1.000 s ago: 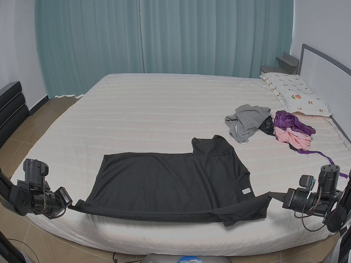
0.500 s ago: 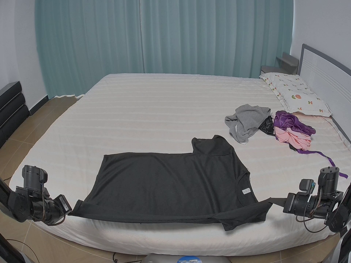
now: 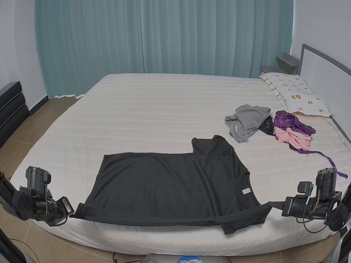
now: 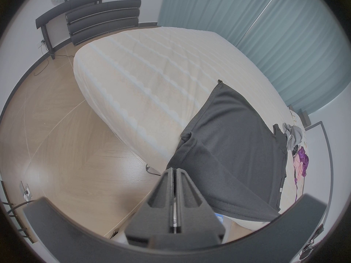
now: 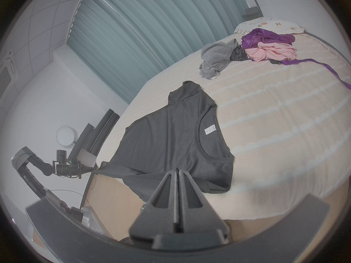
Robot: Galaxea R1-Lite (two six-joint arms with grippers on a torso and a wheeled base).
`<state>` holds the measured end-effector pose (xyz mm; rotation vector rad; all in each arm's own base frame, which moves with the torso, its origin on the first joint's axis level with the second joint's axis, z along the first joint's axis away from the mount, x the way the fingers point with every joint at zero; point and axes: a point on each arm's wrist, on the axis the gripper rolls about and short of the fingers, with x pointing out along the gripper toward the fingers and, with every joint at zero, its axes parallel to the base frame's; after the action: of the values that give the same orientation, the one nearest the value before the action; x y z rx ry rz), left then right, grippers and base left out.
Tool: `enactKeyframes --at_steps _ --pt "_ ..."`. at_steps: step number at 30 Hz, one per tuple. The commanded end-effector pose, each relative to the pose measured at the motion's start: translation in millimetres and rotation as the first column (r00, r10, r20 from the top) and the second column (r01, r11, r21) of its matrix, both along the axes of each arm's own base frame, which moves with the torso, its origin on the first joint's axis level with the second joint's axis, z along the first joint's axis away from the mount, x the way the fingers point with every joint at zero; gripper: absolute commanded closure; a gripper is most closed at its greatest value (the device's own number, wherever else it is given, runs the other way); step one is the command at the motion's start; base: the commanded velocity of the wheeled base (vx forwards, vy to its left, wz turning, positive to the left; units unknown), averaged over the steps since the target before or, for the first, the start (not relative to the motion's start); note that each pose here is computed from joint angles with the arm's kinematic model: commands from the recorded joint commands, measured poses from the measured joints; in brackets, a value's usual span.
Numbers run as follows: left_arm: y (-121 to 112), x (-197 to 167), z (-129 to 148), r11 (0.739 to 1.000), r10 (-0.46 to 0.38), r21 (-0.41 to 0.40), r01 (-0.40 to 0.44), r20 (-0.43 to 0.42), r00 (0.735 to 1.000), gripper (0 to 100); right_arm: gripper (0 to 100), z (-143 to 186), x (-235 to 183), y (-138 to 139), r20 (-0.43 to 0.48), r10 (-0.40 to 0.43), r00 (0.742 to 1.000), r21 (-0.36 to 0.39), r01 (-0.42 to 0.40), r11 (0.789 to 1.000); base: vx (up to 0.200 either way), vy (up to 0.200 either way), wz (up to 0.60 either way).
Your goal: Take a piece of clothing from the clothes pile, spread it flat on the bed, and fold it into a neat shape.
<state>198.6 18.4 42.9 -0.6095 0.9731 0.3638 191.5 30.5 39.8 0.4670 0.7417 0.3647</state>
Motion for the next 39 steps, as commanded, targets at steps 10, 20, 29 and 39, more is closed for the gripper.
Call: enactKeyframes --at_steps 10,20,29,39 --pt "4 41 -11 1.0 0.007 -0.004 -0.007 -0.002 1.0 100 100 -15 45 5 0.008 -0.021 1.0 -0.015 0.021 1.0 0.0 0.0 0.0" --pt "3 68 -19 1.0 -0.007 -0.004 0.007 0.004 1.0 100 100 -21 75 9 0.001 -0.032 0.999 -0.02 0.032 0.999 0.0 0.0 0.0" --pt "3 95 -35 1.0 -0.013 -0.001 0.013 -0.004 1.0 100 100 -32 104 12 -0.036 -0.038 0.999 -0.024 0.038 0.999 0.0 0.0 0.0" --pt "-2 115 -57 0.998 0.002 0.056 0.0 -0.03 1.0 100 100 -50 121 13 -0.052 -0.055 0.997 -0.038 0.053 0.998 0.0 0.0 0.0"
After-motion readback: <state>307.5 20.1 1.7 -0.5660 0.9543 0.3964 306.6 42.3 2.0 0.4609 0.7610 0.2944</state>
